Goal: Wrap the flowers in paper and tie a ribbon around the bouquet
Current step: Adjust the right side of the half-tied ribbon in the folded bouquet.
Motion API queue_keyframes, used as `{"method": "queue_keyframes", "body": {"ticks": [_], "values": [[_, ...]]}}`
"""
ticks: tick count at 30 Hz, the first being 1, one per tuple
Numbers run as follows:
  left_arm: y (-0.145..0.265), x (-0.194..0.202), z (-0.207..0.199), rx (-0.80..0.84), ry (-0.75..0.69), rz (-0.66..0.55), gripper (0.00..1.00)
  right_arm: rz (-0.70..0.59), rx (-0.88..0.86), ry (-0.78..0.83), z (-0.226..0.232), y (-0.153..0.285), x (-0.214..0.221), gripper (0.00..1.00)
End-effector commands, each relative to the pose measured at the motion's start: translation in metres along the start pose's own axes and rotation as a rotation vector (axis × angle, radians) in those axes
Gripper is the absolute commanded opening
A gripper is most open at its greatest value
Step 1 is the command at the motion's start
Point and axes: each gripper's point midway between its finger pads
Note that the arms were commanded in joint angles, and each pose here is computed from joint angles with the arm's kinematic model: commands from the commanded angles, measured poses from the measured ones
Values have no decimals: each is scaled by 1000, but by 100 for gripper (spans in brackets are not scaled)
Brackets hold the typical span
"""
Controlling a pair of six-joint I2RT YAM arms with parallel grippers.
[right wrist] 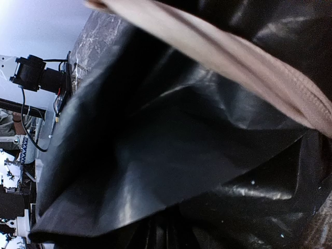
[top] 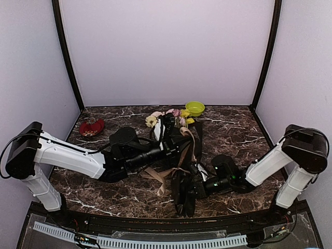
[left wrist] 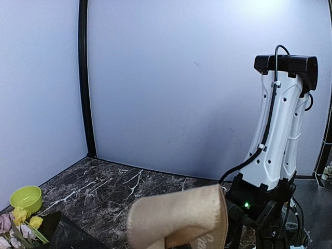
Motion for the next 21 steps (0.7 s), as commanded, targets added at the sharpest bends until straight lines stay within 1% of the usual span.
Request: {"method": "queue_keyframes", "body": {"ticks": [1,4,6,10,13,16,19,21], "values": [[-4,-56,1,13,4,-172,0,21,-9,-37,-11,-7,11,9],[-1,-42,3,-13,14,-138,0,10,-30,-17,0,-1,7,9],[3,-29,6,-46,21,-107,0,0,-36,20,12,6,1,12],[7,-4,5,-59,18,-27,0,-54,-74,166,64,38,-22,18],[10,8,6,-75,18,0,0,-160,-66,269,97,74,-44,26],[11,14,8,-90,10,22,0,-272,-38,315,111,108,-61,40],[9,18,7,-83,7,35,0,-351,-35,361,126,130,-72,49],[7,15,6,-78,5,27,0,-370,-60,391,137,134,-76,53]]}}
Point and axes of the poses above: each gripper's point midway between its finger pads, its own y axis back along the fingers, its own z axis along the line the jaws close on, x = y × z, and after that the axes turned 15 degrees about -y, right-handed
